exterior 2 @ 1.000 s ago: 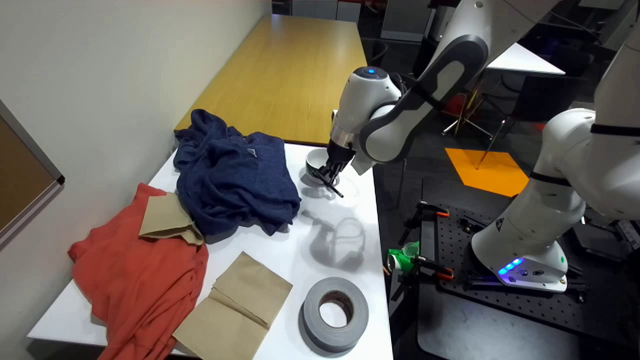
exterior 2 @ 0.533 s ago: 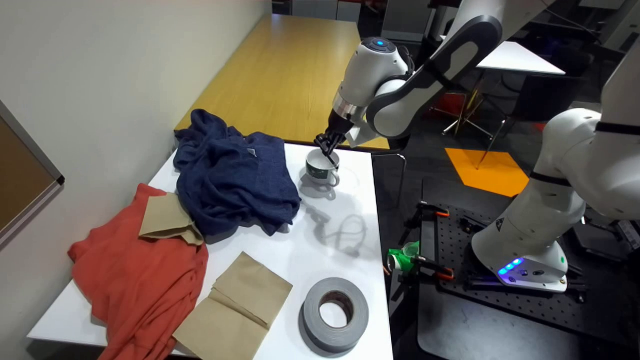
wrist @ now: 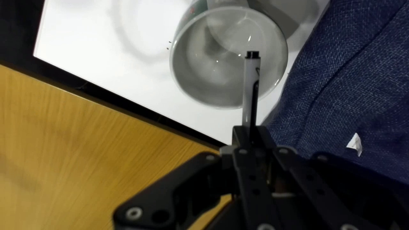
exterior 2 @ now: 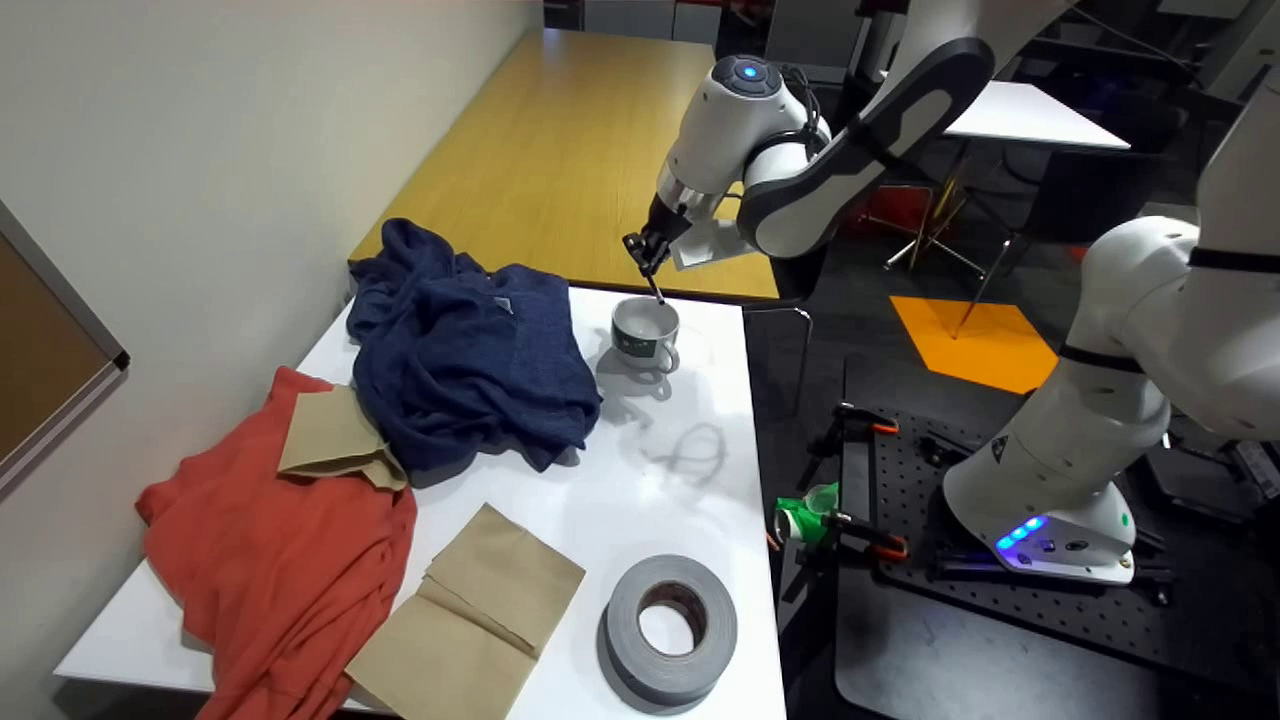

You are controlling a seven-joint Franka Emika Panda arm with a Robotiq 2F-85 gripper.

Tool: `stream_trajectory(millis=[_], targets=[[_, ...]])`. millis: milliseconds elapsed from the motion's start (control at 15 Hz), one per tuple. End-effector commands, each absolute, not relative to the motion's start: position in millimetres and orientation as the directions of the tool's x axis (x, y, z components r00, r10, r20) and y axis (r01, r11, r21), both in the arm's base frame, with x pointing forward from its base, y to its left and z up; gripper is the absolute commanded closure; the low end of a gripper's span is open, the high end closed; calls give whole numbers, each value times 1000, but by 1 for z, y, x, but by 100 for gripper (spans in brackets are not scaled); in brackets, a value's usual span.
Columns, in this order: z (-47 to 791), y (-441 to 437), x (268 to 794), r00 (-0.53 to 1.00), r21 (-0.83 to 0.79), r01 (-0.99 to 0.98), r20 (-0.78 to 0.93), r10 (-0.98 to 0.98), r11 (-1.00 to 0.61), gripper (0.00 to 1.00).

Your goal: Put a pen in the mug

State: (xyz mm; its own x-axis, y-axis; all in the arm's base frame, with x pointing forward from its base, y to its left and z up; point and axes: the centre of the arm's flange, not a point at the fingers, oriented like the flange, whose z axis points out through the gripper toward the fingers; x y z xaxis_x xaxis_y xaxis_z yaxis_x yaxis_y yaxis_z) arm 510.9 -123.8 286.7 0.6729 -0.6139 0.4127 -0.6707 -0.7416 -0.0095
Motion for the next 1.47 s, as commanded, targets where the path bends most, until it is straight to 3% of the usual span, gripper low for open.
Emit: stream_trajectory(millis=[0, 1400], targets=[[280, -114, 519, 625, 0, -706, 470, -623, -708, 97], [220, -86, 523, 476, 106, -825, 660, -581, -555, 97]])
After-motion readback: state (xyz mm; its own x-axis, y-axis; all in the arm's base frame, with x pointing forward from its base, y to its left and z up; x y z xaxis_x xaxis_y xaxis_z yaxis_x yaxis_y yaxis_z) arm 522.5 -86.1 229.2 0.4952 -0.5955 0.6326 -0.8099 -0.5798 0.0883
